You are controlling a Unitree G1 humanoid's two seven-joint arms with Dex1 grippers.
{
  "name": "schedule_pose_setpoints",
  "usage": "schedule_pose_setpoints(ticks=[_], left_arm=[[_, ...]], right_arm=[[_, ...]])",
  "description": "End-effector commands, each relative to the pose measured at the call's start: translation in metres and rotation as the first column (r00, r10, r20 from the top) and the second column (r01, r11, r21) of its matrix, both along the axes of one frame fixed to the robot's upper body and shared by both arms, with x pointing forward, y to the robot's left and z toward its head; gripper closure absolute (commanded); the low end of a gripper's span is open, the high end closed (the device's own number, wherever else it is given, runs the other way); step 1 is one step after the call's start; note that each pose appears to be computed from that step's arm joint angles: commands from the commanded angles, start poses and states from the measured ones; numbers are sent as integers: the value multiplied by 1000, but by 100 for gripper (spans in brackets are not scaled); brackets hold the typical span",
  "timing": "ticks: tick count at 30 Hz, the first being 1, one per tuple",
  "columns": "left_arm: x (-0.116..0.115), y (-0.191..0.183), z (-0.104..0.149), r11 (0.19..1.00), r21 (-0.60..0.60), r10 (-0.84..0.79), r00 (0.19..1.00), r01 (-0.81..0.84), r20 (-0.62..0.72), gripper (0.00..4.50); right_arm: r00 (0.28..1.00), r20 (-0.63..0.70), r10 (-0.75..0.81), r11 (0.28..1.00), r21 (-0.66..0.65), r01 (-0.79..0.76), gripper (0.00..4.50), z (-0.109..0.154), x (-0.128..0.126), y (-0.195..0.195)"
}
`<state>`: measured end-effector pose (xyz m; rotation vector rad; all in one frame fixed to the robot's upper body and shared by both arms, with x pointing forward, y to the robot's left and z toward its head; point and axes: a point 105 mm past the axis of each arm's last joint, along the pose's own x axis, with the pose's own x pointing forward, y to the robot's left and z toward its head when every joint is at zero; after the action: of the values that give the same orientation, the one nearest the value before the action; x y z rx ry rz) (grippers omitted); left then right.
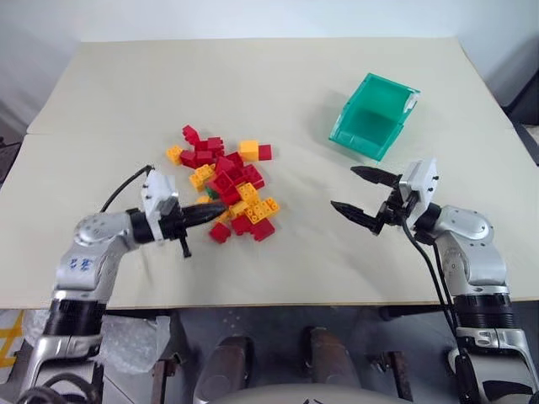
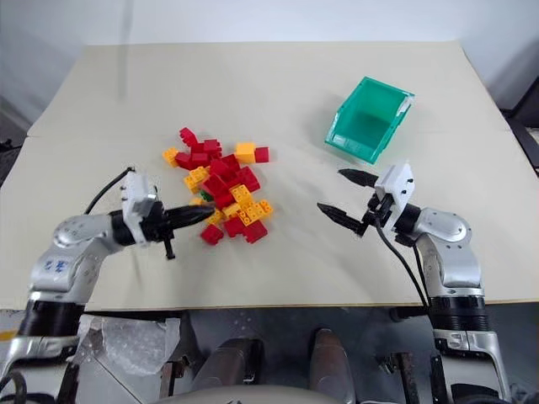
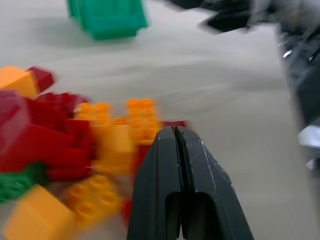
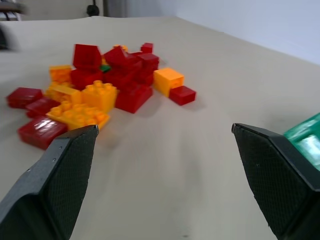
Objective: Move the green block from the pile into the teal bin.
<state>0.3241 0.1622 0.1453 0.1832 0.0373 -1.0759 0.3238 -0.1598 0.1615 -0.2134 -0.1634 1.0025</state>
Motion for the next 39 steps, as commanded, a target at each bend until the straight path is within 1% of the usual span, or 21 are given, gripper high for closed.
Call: schedule_pose_setpoints(ticks=[1,4,8,10,12,13,17,19,22,25,28,31,34,35,37,39], left_arm=[[24,3,-3,998,24,61,998,-62,34,447],[44,4,-11,994,41,100,995,-101,22,447],[62,5,-18,988,55,142,990,-143,9,447],[75,11,-17,974,63,217,976,-217,18,447],[93,30,-8,926,42,375,927,-376,23,447],[98,37,-6,907,31,419,908,-420,20,447],[104,58,-7,850,33,526,851,-525,4,447],[102,62,-9,849,28,528,849,-528,-3,447],[95,59,-17,872,30,490,872,-489,-18,447],[89,51,-18,897,13,442,897,-441,-31,447],[71,36,-21,948,1,317,947,-317,-50,447],[44,24,-22,980,-18,197,977,-199,-78,447],[27,24,-21,986,-23,162,982,-165,-98,447],[23,24,-20,986,-26,159,982,-162,-98,447],[15,29,-9,982,-59,175,982,-179,-75,447],[11,37,2,971,-85,222,974,-225,-43,447]], right_arm=[[998,39,46,999,-3,-46,0,10,-8,6],[998,57,28,1000,10,-29,0,12,-5,7],[998,68,11,999,35,-13,0,16,-4,9],[998,68,11,999,35,-13,0,16,-5,9],[998,68,2,999,33,-4,0,15,-5,7],[998,69,-2,999,32,0,0,15,-5,6],[998,67,-8,1000,30,6,0,15,-3,5],[998,67,-6,1000,29,4,0,15,-3,5],[998,66,-3,1000,27,1,0,14,-1,6],[998,67,3,1000,25,-5,0,15,1,7],[998,67,15,1000,18,-16,0,16,3,8],[997,67,25,1000,8,-26,0,16,5,7],[997,65,30,1000,4,-30,0,16,6,6],[997,65,31,1000,2,-31,0,16,6,6],[997,63,37,999,-2,-37,0,16,7,5],[997,61,42,999,-6,-41,0,16,8,5]])
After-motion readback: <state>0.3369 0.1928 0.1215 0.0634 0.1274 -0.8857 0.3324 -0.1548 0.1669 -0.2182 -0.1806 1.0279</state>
